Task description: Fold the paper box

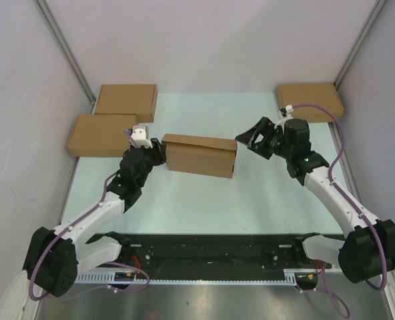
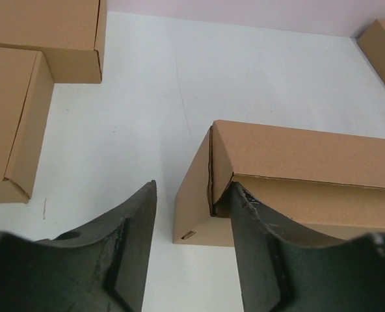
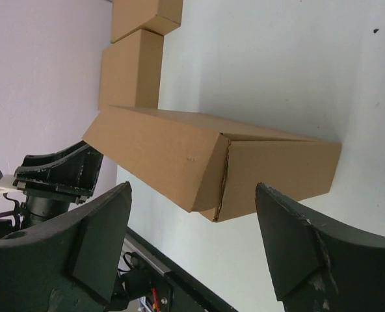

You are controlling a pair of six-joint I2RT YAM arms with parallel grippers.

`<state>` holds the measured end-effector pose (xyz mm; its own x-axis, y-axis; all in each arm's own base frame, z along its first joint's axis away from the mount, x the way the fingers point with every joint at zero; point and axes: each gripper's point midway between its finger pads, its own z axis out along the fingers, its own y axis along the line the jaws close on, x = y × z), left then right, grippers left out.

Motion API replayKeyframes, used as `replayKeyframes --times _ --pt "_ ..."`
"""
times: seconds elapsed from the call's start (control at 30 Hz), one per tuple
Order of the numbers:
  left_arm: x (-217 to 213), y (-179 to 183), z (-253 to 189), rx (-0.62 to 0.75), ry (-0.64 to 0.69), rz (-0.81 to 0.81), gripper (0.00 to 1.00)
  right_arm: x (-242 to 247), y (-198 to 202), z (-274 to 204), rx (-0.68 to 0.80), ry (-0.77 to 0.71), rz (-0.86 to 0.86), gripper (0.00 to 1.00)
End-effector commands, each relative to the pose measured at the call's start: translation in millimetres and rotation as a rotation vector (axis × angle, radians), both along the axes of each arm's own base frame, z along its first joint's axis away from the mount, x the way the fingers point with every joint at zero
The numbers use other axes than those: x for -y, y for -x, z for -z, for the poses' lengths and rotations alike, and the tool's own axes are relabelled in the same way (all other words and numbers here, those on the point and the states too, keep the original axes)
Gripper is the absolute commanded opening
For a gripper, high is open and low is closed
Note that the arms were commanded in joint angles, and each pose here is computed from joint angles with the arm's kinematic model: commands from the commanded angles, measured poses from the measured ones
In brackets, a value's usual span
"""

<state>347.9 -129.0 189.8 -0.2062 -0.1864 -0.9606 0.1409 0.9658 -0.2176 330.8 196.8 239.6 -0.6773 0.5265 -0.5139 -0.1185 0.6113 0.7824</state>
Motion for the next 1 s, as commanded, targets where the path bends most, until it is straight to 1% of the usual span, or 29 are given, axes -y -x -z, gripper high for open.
replayKeyframes --times 0.0,0.1,0.27,0.4,0.47,0.5,0.73,0.83,0.97 --pt "-6.5 21.7 35.2 -0.156 -0.093 0.022 0.55 -3.6 -4.3 -12.3 0.049 -0.024 -0.009 0.82" --pt "-8.6 22.8 26.6 -0.147 -0.096 0.016 0.58 -3.2 -7.0 -12.2 0.06 -0.014 -0.002 0.81" --pt "-9.4 19.7 13.7 -0.117 -0.089 0.006 0.59 -2.0 -10.4 -12.1 0.089 0.015 0.006 0.81" --pt "-7.6 10.6 19.1 -0.138 -0.105 -0.006 0.59 -2.3 -13.2 -20.5 0.121 0.055 0.009 0.8" --pt "-6.6 6.2 21.4 -0.145 -0.108 -0.013 0.59 -0.7 -12.7 -21.8 0.137 0.107 0.015 0.8" --pt "-6.0 4.2 19.3 -0.139 -0.107 -0.014 0.59 -0.7 -12.8 -29.2 0.159 0.119 0.018 0.8" --pt "-4.8 -4.2 13.5 -0.134 -0.114 -0.024 0.6 -4.6 -7.7 -35.9 0.196 0.196 0.01 0.8" --pt "-5.3 -5.5 7.6 -0.126 -0.118 -0.027 0.62 -10.4 -6.5 -44.9 0.226 0.206 0.003 0.8" --pt "-6.4 -6.0 -1.9 -0.11 -0.122 -0.03 0.65 -32.2 -1.3 -62.6 0.278 0.195 -0.033 0.8"
